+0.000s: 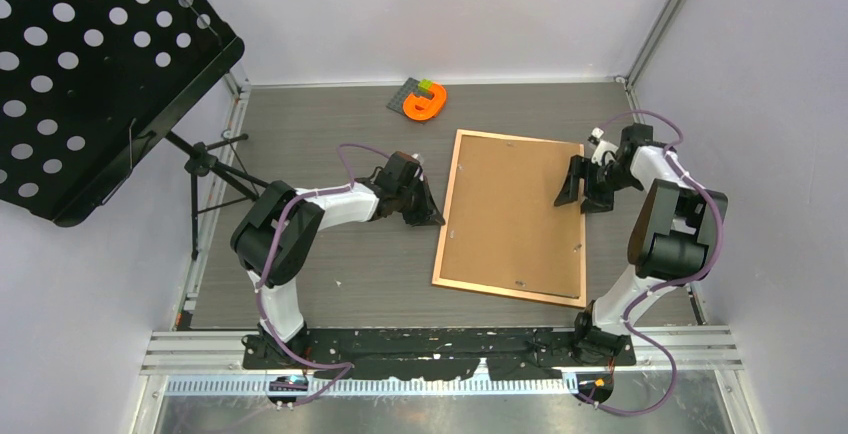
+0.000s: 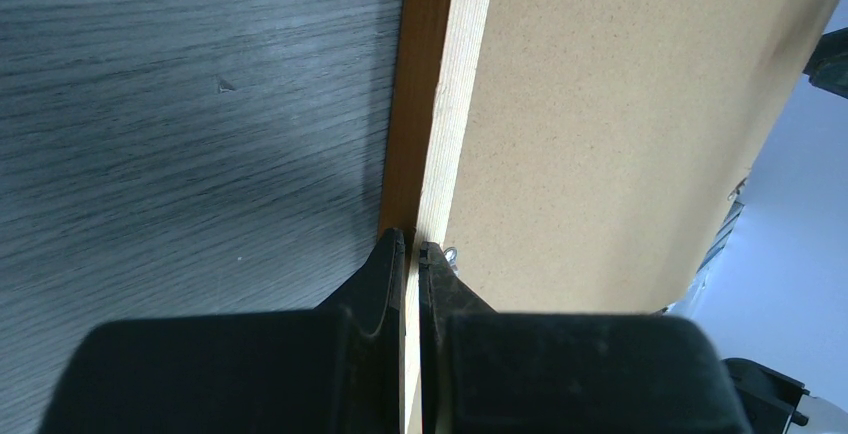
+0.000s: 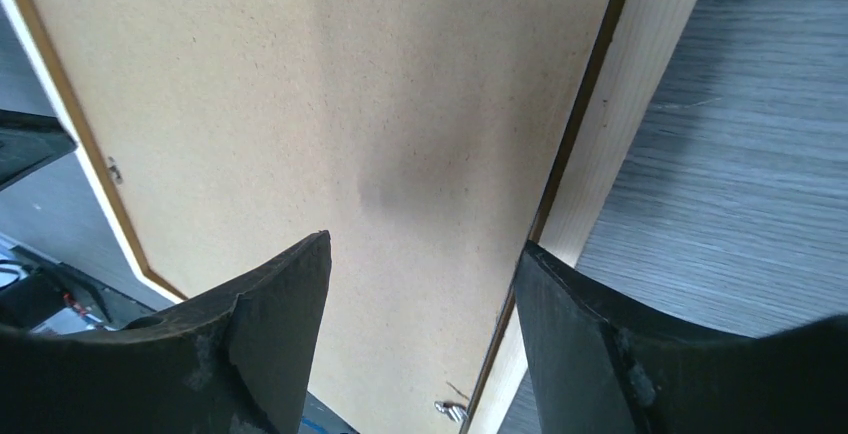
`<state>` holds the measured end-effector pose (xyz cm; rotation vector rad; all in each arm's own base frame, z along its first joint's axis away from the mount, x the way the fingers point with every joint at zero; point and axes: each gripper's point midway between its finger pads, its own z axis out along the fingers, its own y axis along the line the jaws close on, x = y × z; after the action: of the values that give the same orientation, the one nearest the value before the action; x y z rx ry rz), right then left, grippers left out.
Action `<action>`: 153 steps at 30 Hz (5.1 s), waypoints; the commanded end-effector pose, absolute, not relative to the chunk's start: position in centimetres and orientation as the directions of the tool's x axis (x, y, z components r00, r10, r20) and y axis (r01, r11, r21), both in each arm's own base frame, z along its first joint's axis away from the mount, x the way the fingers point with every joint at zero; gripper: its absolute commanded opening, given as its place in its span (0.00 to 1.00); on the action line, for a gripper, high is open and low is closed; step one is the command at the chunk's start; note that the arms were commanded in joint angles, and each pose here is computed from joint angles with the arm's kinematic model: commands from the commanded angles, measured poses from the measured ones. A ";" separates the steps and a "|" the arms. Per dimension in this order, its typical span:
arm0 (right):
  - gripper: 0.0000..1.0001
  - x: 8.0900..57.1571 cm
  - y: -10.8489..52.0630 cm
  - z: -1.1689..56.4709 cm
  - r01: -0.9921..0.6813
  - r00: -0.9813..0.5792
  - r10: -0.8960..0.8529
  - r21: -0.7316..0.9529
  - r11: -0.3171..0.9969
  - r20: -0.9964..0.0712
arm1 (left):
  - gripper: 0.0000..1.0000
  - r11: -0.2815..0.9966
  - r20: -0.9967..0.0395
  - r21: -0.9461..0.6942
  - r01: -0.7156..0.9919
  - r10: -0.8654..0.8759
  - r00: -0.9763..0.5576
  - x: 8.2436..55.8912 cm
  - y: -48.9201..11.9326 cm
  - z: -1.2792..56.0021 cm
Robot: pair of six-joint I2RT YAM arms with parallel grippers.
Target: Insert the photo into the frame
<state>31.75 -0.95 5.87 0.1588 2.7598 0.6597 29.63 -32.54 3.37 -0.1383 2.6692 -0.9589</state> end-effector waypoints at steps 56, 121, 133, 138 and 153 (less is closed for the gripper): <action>0.18 34.9 -5.9 1.3 -0.022 -0.926 0.004 0.064 0.998 -0.378 | 0.98 0.888 -0.596 -0.410 0.206 -0.090 -0.798 33.4 -24.6 12.0; 0.06 35.6 7.3 2.0 -0.227 -0.921 -0.102 0.306 0.925 -0.377 | 0.86 0.962 -0.357 -0.129 0.242 0.182 -0.916 40.2 -21.8 4.6; 0.06 35.4 7.3 1.9 -0.232 -0.923 -0.106 0.314 0.921 -0.370 | 0.81 0.963 -0.373 -0.098 0.249 0.197 -0.907 40.8 -21.8 3.8; 0.06 35.2 7.3 1.7 -0.231 -0.926 -0.108 0.314 0.921 -0.363 | 0.79 0.962 -0.384 -0.097 0.254 0.199 -0.902 41.1 -21.8 4.0; 0.06 35.1 7.2 1.6 -0.232 -0.927 -0.113 0.309 0.922 -0.359 | 0.76 0.967 -0.377 -0.100 0.235 0.182 -0.908 41.8 -21.1 3.4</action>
<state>36.19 6.08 2.61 -0.2255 2.7143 0.4254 40.81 -21.21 3.05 0.3033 2.7770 -0.2089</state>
